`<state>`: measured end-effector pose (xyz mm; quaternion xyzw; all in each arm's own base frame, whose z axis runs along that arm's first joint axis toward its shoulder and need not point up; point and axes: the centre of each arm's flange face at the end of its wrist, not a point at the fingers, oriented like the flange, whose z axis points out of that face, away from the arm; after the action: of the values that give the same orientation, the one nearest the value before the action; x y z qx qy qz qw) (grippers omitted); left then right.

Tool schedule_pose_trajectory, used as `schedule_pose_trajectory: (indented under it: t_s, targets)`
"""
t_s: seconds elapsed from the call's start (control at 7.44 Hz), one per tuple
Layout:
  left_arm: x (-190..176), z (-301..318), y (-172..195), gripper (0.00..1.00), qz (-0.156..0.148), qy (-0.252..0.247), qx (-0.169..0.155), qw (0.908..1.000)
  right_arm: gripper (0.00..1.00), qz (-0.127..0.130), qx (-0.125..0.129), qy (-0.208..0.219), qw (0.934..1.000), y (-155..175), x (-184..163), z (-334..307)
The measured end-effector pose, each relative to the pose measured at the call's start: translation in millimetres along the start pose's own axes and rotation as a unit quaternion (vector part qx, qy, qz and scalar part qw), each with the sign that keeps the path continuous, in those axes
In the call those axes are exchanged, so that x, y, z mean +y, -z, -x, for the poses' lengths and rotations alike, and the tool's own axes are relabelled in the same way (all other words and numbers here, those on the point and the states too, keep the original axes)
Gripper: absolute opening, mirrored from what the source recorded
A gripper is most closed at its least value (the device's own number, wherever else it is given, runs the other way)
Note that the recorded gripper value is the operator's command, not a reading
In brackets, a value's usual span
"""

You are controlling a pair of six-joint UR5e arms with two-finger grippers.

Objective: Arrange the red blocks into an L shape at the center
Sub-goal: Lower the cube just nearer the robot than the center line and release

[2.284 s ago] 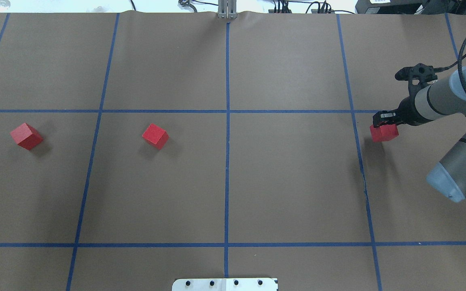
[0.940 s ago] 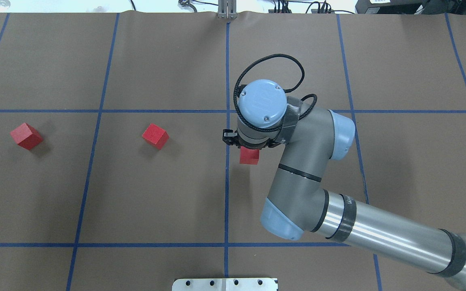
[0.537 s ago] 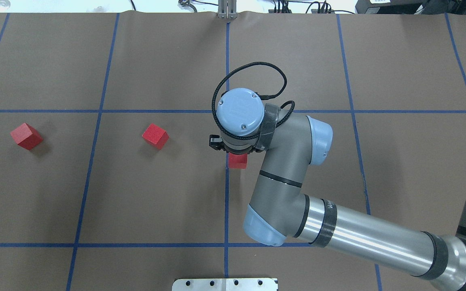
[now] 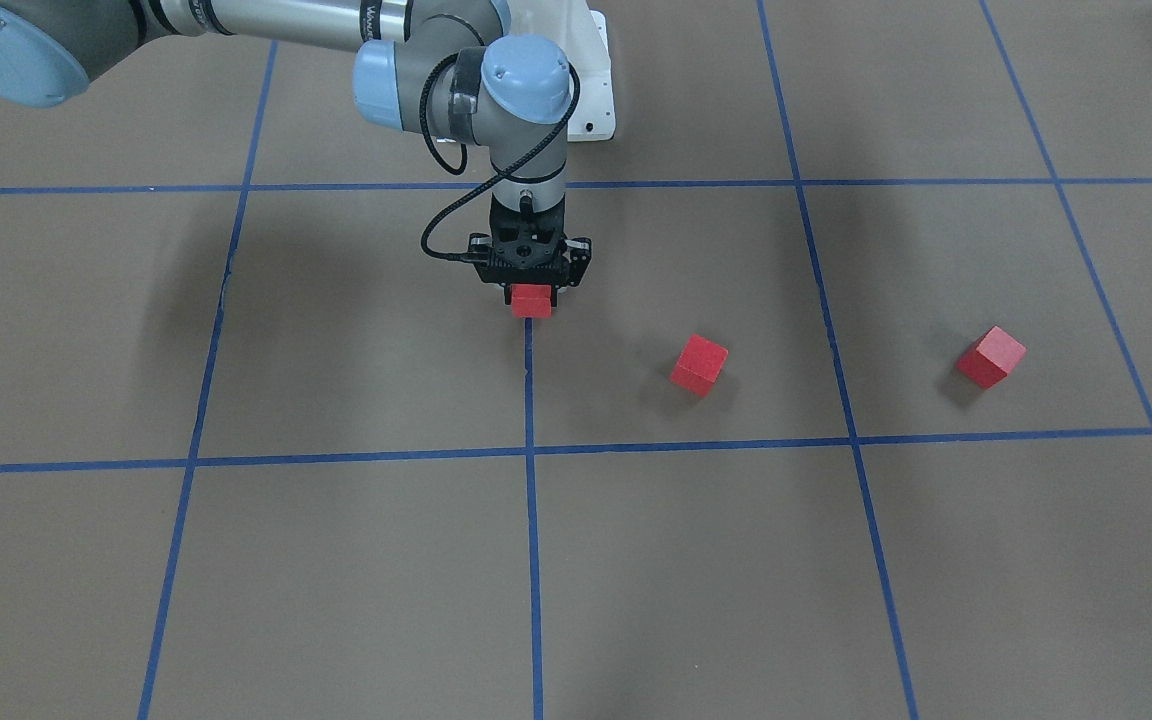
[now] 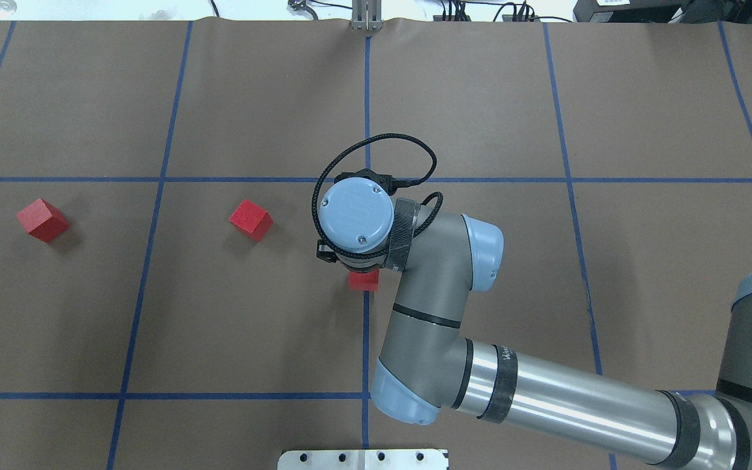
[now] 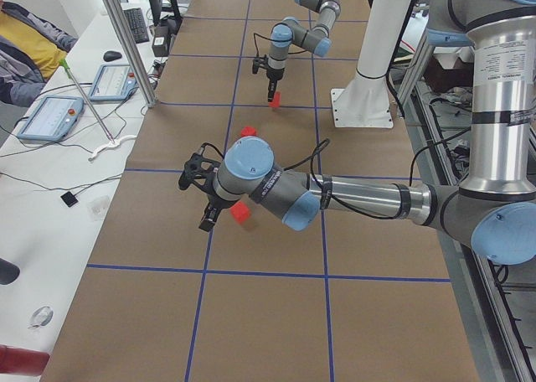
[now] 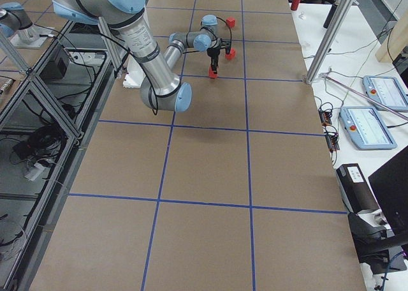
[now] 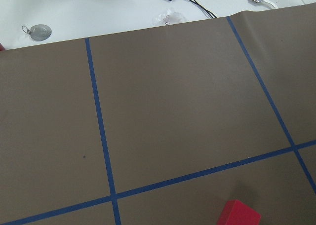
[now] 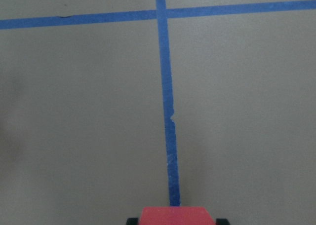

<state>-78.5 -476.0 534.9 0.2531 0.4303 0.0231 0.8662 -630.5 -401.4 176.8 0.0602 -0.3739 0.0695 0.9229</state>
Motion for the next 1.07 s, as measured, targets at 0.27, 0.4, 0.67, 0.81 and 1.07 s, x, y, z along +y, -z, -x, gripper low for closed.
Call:
schedule_pose_trajectory:
  t_s: [0.27, 0.4, 0.67, 0.81, 1.07]
  targets:
    - [-0.2, -0.2, 0.1, 1.0, 0.0, 0.0, 0.0, 1.0, 0.41, -0.001, 0.001, 0.001, 1.0, -5.0, 1.4, 0.0]
    - [-0.6, -0.5, 0.1, 1.0, 0.0, 0.0, 0.0, 1.0, 0.56, -0.001, 0.002, 0.002, 1.0, -5.5, 1.7, -0.3]
    - [-0.9, -1.0, -0.1, 1.0, 0.0, 0.0, 0.0, 1.0, 0.99, -0.002, 0.003, 0.004, 1.0, -6.3, 1.9, -0.8]
    - [-0.9, -1.0, -0.2, 1.0, 0.0, 0.0, 0.0, 1.0, 0.99, -0.002, 0.003, 0.003, 1.0, -6.5, 1.8, -1.2]
    - [-1.0, -1.2, -0.2, 1.0, 0.0, -0.001, 0.0, 1.0, 0.99, -0.005, -0.003, 0.002, 1.0, 1.0, -1.4, -1.2]
